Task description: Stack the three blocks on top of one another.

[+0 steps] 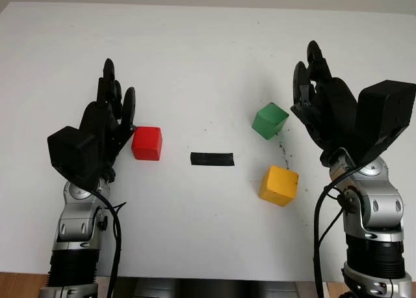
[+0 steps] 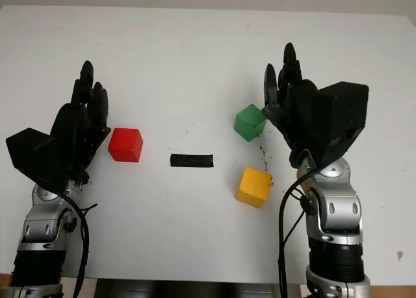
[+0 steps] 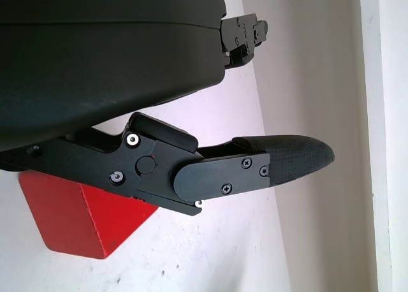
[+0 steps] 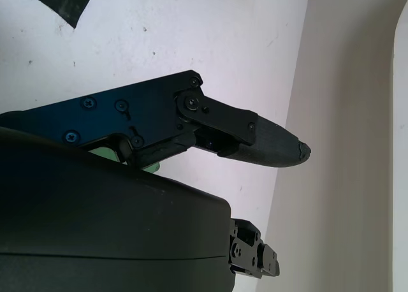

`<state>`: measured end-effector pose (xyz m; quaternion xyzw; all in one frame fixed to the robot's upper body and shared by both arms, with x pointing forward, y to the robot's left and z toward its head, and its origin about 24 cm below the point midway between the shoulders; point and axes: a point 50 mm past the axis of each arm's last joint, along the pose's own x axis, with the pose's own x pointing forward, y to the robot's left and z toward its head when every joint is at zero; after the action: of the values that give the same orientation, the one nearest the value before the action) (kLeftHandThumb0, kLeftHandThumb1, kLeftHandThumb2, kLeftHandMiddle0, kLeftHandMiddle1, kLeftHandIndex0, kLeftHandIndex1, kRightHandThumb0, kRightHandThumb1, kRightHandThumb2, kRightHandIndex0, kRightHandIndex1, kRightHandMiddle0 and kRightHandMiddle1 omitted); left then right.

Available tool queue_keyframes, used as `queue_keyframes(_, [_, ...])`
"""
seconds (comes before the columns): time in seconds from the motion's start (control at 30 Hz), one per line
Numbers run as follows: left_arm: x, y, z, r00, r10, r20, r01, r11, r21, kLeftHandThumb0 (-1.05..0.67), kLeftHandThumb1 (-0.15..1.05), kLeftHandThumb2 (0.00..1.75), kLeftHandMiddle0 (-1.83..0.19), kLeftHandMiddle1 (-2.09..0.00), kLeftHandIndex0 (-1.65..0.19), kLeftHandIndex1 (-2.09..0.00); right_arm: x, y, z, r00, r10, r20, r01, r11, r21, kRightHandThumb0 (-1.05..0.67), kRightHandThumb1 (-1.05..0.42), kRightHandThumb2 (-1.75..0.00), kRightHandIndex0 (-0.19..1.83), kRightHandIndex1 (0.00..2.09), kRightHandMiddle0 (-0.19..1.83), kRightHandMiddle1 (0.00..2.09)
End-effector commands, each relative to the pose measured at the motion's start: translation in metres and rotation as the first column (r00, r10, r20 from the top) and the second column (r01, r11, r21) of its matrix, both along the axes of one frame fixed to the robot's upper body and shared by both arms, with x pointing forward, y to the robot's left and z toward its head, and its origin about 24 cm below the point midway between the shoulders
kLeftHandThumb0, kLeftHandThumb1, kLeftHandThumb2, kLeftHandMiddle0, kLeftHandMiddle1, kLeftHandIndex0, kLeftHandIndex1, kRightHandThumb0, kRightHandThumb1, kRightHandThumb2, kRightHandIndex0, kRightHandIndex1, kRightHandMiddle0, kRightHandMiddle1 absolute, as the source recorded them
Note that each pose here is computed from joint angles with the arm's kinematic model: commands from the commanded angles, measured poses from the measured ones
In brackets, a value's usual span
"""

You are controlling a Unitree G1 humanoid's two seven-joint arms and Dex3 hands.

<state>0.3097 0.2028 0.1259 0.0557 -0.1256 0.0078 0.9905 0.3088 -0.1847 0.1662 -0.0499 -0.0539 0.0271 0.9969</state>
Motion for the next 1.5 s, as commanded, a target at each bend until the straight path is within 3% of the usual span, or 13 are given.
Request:
queue_keyframes(0.0, [-0.001,0.001,0.006,1.000,0.001,0.030,-0.001,1.000,0.008,-0.77,1.05,0.54,0.17,-0.06,0.16,-0.06,-0.002,-0.002,0.001,1.000,-0.005,0.015,0.005,1.000,-0.014,-0.63,-1.05,-0.72,-0.19,0.00,-0.19,0.00])
queue_keyframes(0.47, [0.000,0.008,0.015,0.999,0.007,0.039,-0.010,0.997,0.075,-0.79,1.05,0.53,0.16,-0.06,0.16,-0.06,0.002,0.000,0.003,1.000,-0.006,0.013,0.006,1.000,-0.011,-0.62,-1.05,-0.72,-0.19,0.00,-0.19,0.00])
queue_keyframes(0.57, [-0.001,0.018,0.032,0.995,0.026,0.095,-0.041,0.987,0.156,-0.77,1.05,0.44,0.02,-0.10,0.06,-0.10,0.002,-0.001,0.005,1.000,-0.004,0.024,0.004,1.000,-0.015,-0.63,-1.05,-0.71,-0.19,0.00,-0.19,0.00])
queue_keyframes(0.63, [-0.002,0.027,0.048,0.989,0.030,0.146,-0.071,0.957,0.280,-0.77,1.05,0.32,-0.24,-0.11,-0.19,-0.17,0.003,-0.002,0.007,1.000,-0.004,0.026,0.004,1.000,-0.014,-0.63,-1.05,-0.72,-0.19,0.00,-0.19,0.00])
queue_keyframes(0.77, [-0.002,0.043,0.072,0.988,-0.033,0.148,-0.049,0.854,0.519,-0.74,1.05,0.18,-0.33,-0.08,-0.35,-0.19,0.004,-0.004,0.011,1.000,-0.002,0.031,0.003,1.000,-0.026,-0.62,-1.05,-0.74,-0.19,0.00,-0.19,0.00])
queue_keyframes(0.87, [-0.003,0.051,0.092,0.993,-0.086,0.086,0.003,0.722,0.692,-0.80,1.05,0.12,-0.26,-0.04,-0.37,-0.14,0.004,-0.006,0.013,0.999,-0.003,0.034,0.004,1.000,-0.031,-0.62,-1.05,-0.75,-0.19,0.00,-0.19,0.00])
queue_keyframes(1.0, [-0.002,0.050,0.107,0.993,-0.119,0.000,0.067,0.568,0.821,-0.81,0.97,0.05,-0.14,-0.02,-0.40,-0.10,0.005,-0.009,0.016,0.999,0.004,0.042,-0.003,0.999,-0.036,-0.65,-1.05,-0.73,-0.19,0.00,-0.19,0.00])
queue_keyframes(1.13, [0.000,0.044,0.108,0.991,-0.125,-0.048,0.096,0.418,0.904,-0.81,0.92,0.04,-0.10,-0.03,-0.41,-0.09,0.005,-0.011,0.019,0.998,-0.009,0.057,0.011,0.999,-0.036,-0.66,-1.05,-0.70,-0.19,0.00,-0.19,0.00])
queue_keyframes(1.37, [0.007,0.035,0.100,0.982,-0.113,-0.152,0.177,0.264,0.948,-0.86,0.91,0.05,-0.09,-0.04,-0.42,-0.08,0.004,-0.012,0.022,0.998,-0.008,0.070,0.011,0.999,-0.048,-0.66,-1.05,-0.68,-0.19,0.00,-0.19,0.00])
queue_keyframes(1.47, [0.008,0.032,0.095,0.980,-0.114,-0.162,0.185,0.233,0.955,-0.88,0.92,0.05,-0.08,-0.04,-0.41,-0.07,0.004,-0.012,0.022,0.997,-0.009,0.072,0.012,0.999,-0.046,-0.65,-1.05,-0.68,-0.19,0.00,-0.19,0.00])
